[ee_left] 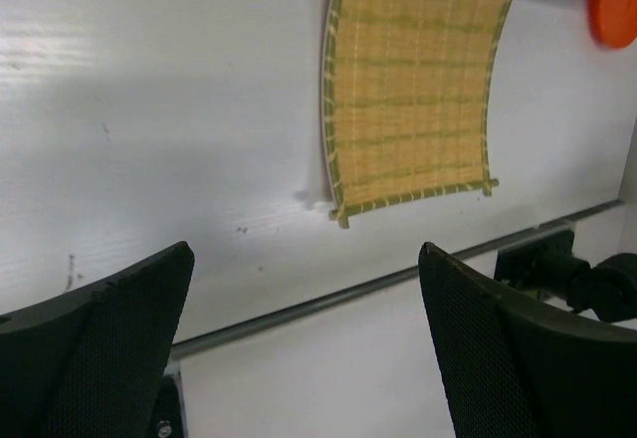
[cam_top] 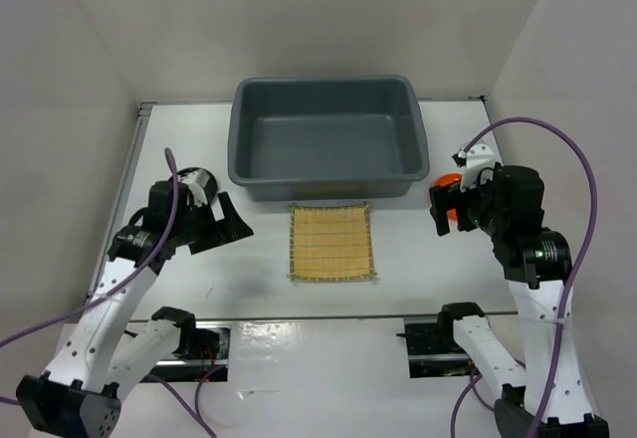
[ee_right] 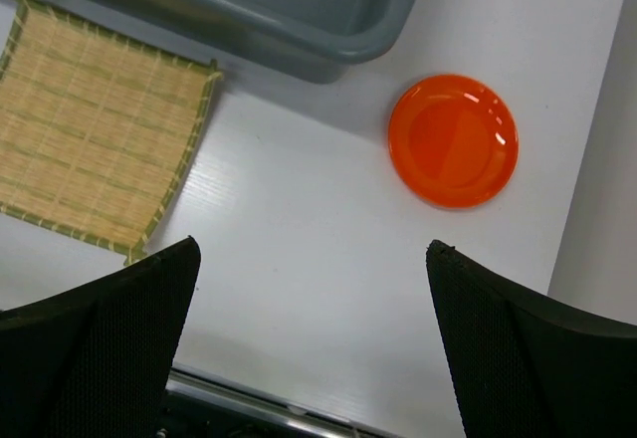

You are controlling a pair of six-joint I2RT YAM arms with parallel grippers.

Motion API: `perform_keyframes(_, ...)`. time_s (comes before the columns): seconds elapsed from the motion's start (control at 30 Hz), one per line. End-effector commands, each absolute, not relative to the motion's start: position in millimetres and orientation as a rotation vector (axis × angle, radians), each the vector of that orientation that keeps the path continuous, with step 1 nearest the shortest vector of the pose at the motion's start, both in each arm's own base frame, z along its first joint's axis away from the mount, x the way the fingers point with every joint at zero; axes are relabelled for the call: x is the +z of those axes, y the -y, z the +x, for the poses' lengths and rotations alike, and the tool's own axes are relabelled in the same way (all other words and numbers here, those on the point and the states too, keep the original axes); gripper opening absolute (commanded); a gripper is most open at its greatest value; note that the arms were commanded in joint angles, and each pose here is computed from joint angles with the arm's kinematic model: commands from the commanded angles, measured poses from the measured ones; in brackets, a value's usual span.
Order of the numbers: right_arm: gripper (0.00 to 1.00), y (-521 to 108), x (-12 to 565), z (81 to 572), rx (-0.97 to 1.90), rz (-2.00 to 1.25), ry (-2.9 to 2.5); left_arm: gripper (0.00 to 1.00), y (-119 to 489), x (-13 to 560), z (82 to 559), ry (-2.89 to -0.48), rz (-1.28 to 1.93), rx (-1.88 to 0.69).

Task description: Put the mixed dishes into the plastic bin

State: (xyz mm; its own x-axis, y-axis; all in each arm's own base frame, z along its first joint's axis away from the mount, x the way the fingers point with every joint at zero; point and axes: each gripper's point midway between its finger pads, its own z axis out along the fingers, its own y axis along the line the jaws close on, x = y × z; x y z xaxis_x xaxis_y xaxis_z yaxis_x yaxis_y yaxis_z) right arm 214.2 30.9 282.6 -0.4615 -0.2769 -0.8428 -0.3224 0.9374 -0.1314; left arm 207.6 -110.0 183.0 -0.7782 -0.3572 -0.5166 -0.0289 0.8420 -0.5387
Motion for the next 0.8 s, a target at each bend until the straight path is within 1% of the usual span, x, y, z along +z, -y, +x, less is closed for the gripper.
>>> perform_keyframes(0.0,0.98,-30.6,270.9,214.1,0.053,-0.445,-2.122,1.0,136.2,170.4,202.4,-2.453,-0.266,-0.818)
perform_keyframes(0.17,0.98,-46.6,269.4,208.3,0.144,-0.566,-2.118,1.0,150.9,123.4,196.1,-2.633,-0.364,-0.817)
perform_keyframes(0.27,0.98,-61.4,257.0,213.9,0.203,-0.693,-2.154,1.0,165.3,117.6,201.5,-2.597,-0.414,-0.925)
perform_keyframes(0.33,0.98,-74.0,249.9,220.0,0.217,-0.829,-2.152,1.0,162.0,117.9,204.6,-2.568,-0.451,-0.904)
perform_keyframes(0.4,0.98,-78.9,252.9,231.8,0.151,-0.911,-2.11,1.0,157.5,118.0,205.5,-2.556,-0.462,-0.871)
perform_keyframes(0.43,0.94,-84.5,249.6,236.9,0.155,-0.961,-2.114,1.0,156.9,114.6,203.6,-2.565,-0.466,-0.867)
perform_keyframes(0.47,0.84,-88.3,246.1,241.8,0.147,-1.001,-2.108,1.0,155.9,107.4,201.3,-2.588,-0.464,-0.854)
perform_keyframes(0.5,0.8,-101.1,239.8,241.1,0.165,-1.091,-2.094,1.0,158.4,105.7,199.2,-2.607,-0.462,-0.872)
perform_keyframes(0.53,0.74,-112.4,226.4,243.5,0.191,-1.16,-2.119,1.0,161.1,93.3,195.0,-2.653,-0.464,-0.87)
perform_keyframes(0.57,0.63,-120.2,217.3,244.4,0.193,-1.201,-2.127,1.0,164.0,90.7,194.4,-2.671,-0.463,-0.889)
perform_keyframes(0.67,0.55,-142.2,187.6,250.4,0.158,-1.321,-2.114,1.0,165.7,73.5,192.2,-2.723,-0.478,-0.87)
perform_keyframes(0.7,0.53,-146.7,185.9,261.6,0.12,-1.3,-2.09,1.0,165.9,70.8,192.8,-2.716,-0.474,-0.874)
perform_keyframes(0.77,0.53,-157.1,173.1,260.9,0.155,-1.293,-2.105,1.0,171.6,70.4,199.8,-2.659,-0.509,-0.931)
